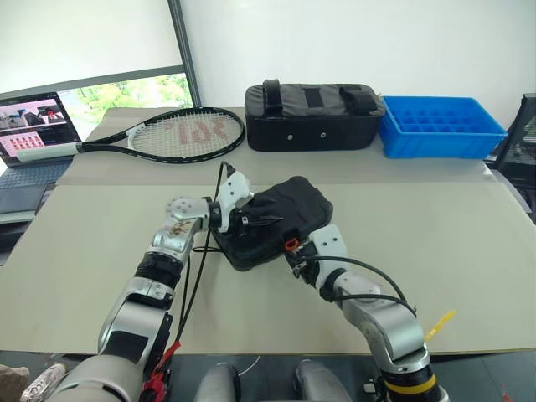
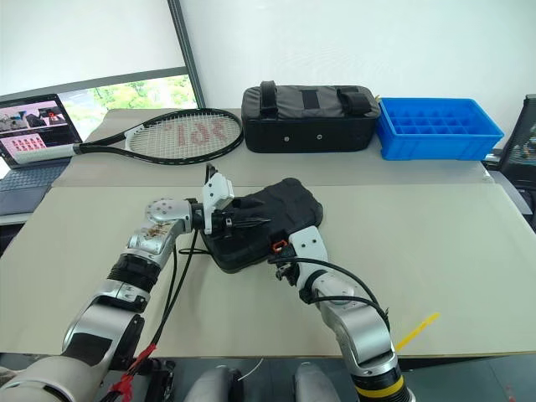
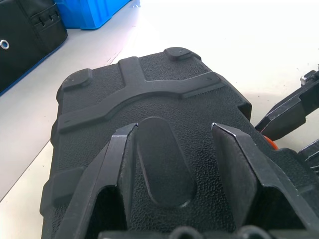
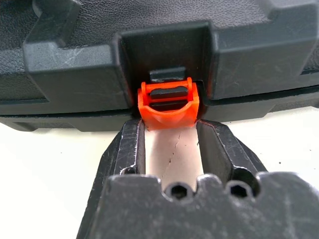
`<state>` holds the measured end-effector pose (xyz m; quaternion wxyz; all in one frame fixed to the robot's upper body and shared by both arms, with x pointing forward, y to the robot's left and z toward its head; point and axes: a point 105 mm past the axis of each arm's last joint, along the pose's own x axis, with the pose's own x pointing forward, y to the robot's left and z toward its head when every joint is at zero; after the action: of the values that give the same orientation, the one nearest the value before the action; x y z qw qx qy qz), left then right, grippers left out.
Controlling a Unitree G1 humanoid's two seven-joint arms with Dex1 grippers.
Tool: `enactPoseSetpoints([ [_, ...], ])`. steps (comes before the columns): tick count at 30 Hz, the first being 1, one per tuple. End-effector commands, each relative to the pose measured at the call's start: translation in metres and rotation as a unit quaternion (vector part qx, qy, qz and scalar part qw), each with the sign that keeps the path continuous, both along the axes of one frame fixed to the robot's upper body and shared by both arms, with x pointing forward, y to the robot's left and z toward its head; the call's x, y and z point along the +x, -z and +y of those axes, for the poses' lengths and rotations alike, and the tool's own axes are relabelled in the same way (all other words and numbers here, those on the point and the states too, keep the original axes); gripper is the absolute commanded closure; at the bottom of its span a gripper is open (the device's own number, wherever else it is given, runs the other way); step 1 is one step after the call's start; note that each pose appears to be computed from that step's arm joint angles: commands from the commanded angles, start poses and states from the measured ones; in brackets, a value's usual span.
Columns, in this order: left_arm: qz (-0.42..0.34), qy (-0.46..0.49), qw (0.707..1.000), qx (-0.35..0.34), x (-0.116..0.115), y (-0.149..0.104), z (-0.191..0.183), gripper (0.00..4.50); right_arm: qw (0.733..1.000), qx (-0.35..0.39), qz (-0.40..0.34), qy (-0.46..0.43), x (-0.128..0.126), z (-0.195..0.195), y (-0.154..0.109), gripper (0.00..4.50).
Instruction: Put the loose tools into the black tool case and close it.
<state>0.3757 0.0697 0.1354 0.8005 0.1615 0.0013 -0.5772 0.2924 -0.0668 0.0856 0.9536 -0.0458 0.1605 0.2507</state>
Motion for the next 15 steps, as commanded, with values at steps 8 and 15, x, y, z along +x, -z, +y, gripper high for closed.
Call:
enactPoseSetpoints([
  [8,-0.003,0.0,1.0,0.026,-0.001,0.014,0.003,2.0,0.998,-0.014,-0.06,-0.013,0.0,-0.004,-0.026,3.23],
  [15,-0.004,0.006,0.999,0.036,-0.004,0.02,0.001,2.0,0.998,-0.019,-0.064,-0.01,-0.002,-0.006,-0.027,3.23],
])
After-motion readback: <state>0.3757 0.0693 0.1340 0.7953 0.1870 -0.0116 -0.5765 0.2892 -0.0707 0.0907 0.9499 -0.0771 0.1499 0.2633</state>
